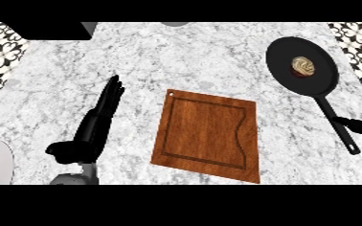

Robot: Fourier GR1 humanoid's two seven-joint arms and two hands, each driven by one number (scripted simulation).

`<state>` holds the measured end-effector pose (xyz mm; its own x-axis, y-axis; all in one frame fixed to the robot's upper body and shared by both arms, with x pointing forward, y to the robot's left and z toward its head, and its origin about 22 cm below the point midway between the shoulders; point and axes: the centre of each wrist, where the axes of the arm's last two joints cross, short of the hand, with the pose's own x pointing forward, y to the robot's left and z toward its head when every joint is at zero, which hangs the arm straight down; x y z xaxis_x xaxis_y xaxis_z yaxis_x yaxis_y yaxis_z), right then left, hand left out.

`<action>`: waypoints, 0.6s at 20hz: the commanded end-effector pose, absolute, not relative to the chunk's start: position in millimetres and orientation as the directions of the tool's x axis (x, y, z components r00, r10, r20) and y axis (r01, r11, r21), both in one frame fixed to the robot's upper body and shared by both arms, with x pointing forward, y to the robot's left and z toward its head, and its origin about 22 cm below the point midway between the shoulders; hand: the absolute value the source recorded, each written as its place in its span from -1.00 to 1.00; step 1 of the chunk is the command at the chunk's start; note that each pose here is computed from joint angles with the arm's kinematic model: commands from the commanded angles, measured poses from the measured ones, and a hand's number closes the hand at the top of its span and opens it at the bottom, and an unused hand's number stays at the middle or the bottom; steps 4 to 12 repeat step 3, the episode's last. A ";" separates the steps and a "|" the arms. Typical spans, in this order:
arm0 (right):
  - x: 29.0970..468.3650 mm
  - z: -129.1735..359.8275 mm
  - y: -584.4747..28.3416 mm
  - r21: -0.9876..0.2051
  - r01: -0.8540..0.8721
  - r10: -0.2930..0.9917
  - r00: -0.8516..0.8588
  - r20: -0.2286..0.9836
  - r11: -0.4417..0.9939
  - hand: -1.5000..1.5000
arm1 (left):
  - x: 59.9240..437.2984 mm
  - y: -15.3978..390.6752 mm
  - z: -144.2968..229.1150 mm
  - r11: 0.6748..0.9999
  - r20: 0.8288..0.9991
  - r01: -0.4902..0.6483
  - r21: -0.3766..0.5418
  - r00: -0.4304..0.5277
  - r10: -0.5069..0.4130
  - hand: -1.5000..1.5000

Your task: Pick the cupcake from the cutting board and place it in the pan

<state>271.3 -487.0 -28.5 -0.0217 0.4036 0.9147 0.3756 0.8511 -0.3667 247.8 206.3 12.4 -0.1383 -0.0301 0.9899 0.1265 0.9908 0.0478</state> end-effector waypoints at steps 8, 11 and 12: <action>266.8 -41.4 -478.5 -0.452 0.400 0.498 -0.014 0.867 0.798 -1.00 | 254.2 187.1 13.4 0.991 0.991 0.126 0.046 -0.133 -0.029 0.00; 266.8 -41.4 -478.5 -0.452 0.400 0.498 -0.014 0.867 0.798 -1.00 | 254.2 187.1 13.4 0.991 0.991 0.126 0.046 -0.133 -0.029 0.00; 266.8 -41.4 -478.5 -0.452 0.400 0.498 -0.014 0.867 0.798 -1.00 | 254.2 187.1 13.4 0.991 0.991 0.126 0.046 -0.133 -0.029 0.00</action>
